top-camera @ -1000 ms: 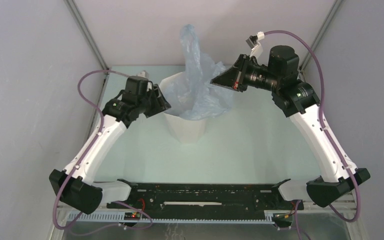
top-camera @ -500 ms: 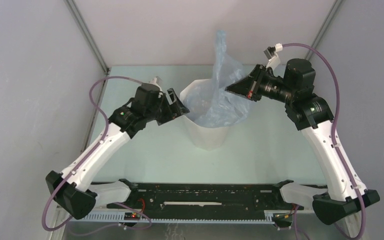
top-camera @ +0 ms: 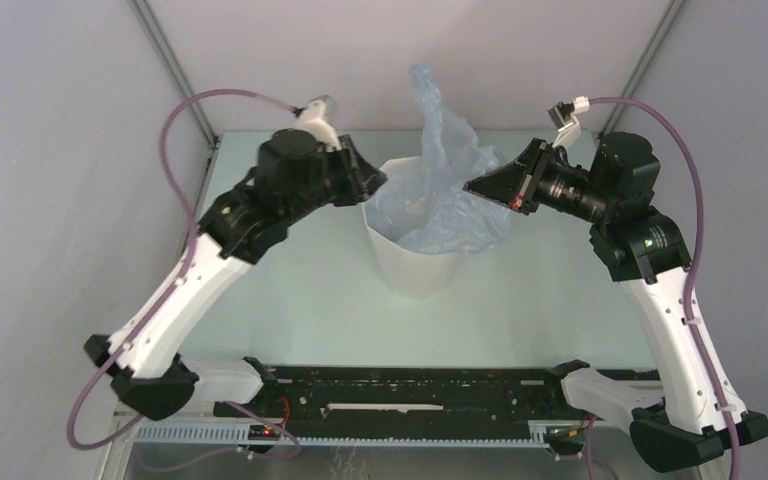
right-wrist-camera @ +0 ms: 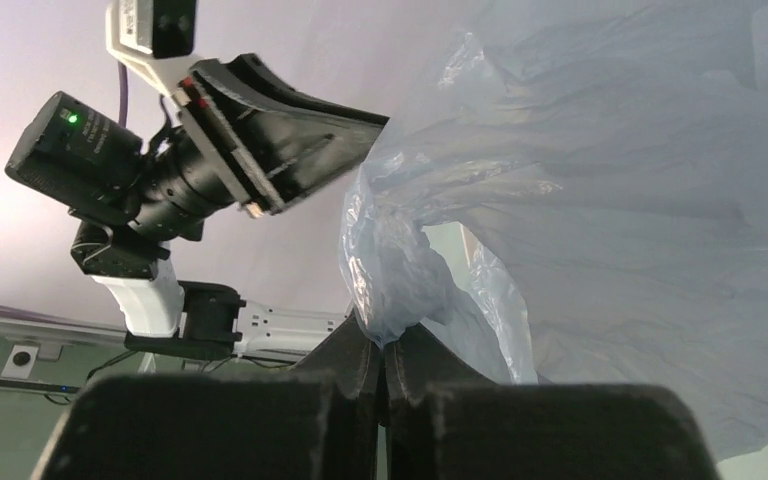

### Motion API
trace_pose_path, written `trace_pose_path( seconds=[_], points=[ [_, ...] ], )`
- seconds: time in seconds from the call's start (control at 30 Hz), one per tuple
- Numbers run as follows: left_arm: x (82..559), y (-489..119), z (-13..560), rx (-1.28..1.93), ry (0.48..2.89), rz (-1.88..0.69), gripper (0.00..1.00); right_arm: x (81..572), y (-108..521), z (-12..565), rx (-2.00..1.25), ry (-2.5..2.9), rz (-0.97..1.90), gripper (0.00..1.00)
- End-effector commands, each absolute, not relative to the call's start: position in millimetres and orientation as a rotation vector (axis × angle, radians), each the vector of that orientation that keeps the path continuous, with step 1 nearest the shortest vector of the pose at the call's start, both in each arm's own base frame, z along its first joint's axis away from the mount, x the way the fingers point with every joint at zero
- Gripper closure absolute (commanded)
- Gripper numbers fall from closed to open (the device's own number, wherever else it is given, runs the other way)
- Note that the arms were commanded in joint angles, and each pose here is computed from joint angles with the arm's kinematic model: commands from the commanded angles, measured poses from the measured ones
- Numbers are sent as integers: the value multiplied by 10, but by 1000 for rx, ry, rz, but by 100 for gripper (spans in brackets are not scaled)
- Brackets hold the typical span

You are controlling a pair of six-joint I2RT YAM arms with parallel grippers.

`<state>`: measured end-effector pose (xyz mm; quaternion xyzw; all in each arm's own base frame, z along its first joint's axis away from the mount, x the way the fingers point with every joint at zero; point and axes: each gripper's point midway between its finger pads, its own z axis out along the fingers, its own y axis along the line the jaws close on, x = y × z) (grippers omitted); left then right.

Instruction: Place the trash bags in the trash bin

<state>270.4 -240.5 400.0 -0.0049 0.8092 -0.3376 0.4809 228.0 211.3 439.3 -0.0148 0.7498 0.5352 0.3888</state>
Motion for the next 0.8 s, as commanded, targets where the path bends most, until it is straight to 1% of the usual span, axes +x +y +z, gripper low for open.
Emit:
trace_pose_path(
  seconds=[0.0, 0.13, 0.2, 0.33, 0.4, 0.47, 0.57, 0.67, 0.77],
  points=[
    [2887, -2890, 3856, 123, 1989, -791, 70, 2252, 2106, 4464, -15, 1891, 1401, 100],
    [3016, -3256, 3515, 144, 2060, -793, 70, 2292, 2179, 4491, 19, 1886, 1483, 100],
    [3083, -3362, 3233, 146, 2129, -760, 67, 2318, 2199, 4507, 28, 1883, 1502, 100],
    [3204, -3414, 2527, 86, 2306, -652, 65, 2357, 2221, 4520, 42, 1881, 1519, 100],
    [3223, -3443, 2248, 84, 2371, -603, 65, 2364, 2218, 4516, 47, 1882, 1516, 100],
    [3226, -3430, 2108, 79, 2401, -568, 65, 2373, 2207, 4504, 54, 1883, 1504, 100],
    [3210, -3361, 2084, 70, 2399, -542, 65, 2391, 2196, 4470, 56, 1888, 1483, 100],
    [3191, -3300, 2331, 71, 2341, -569, 64, 2414, 2189, 4415, 53, 1902, 1461, 100],
    [3096, -3299, 2709, 106, 2268, -665, 51, 2436, 2190, 4371, 42, 1911, 1445, 100]
  ],
)
